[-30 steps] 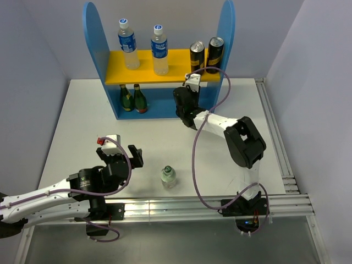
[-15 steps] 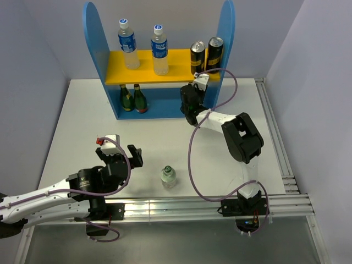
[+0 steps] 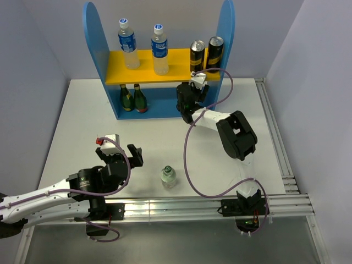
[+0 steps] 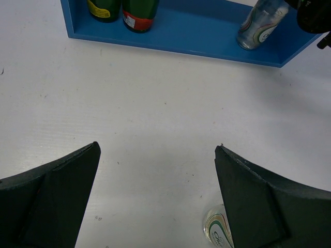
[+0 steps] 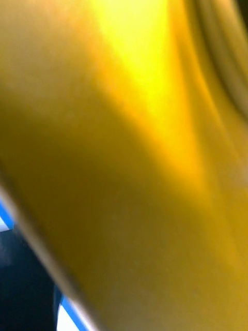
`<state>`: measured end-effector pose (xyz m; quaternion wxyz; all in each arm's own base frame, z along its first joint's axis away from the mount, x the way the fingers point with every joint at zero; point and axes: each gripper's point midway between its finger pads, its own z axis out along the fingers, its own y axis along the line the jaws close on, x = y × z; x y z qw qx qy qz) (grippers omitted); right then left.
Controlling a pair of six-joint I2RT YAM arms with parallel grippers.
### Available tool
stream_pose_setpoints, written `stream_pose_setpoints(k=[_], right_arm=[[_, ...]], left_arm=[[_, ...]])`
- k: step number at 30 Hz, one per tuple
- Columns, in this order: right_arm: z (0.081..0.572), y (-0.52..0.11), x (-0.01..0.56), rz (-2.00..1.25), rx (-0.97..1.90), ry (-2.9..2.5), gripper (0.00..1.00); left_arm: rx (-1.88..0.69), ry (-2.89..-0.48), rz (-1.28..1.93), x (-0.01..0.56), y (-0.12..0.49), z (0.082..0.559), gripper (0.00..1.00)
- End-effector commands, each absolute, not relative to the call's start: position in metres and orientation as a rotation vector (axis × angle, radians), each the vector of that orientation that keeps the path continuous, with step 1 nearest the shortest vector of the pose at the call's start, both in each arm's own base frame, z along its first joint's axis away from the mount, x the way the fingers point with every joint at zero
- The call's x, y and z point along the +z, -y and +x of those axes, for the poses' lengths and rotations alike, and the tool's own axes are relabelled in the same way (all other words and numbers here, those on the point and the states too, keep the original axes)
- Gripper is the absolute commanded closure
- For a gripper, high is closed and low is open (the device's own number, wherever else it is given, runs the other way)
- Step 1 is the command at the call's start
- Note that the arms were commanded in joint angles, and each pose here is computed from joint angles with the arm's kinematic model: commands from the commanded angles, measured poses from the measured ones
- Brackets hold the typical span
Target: Place and organize the beverage onto the shelf
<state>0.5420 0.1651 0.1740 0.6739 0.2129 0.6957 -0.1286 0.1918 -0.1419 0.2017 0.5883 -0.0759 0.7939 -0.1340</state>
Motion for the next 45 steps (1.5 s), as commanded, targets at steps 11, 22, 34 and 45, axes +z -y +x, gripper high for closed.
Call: stream_pose_setpoints(k=[11,22,34,45], right_arm=[[0.526,-0.156,0.196,0.542,-0.221,-1.550,0.03],[0.482,-0.160,0.209,0.529,-0.144,-1.595,0.01],[0.435,-0.161,0.206,0.479,-0.056,-1.672,0.01],[0.338,-0.156,0.233,0.421,0.112,-1.707,0.01]], left_arm=[[-0.321,-1.829,-0.185,0.204,0.143,0.193,0.01],[-0.313,-1.828,-0.186,0.204,0.142,0.193,0.01],[-0.303,-1.823,-0.191,0.207,0.141,0.194,0.01],[-0.510,-1.939,0.156,0.182,0.221,0.168,0.01]])
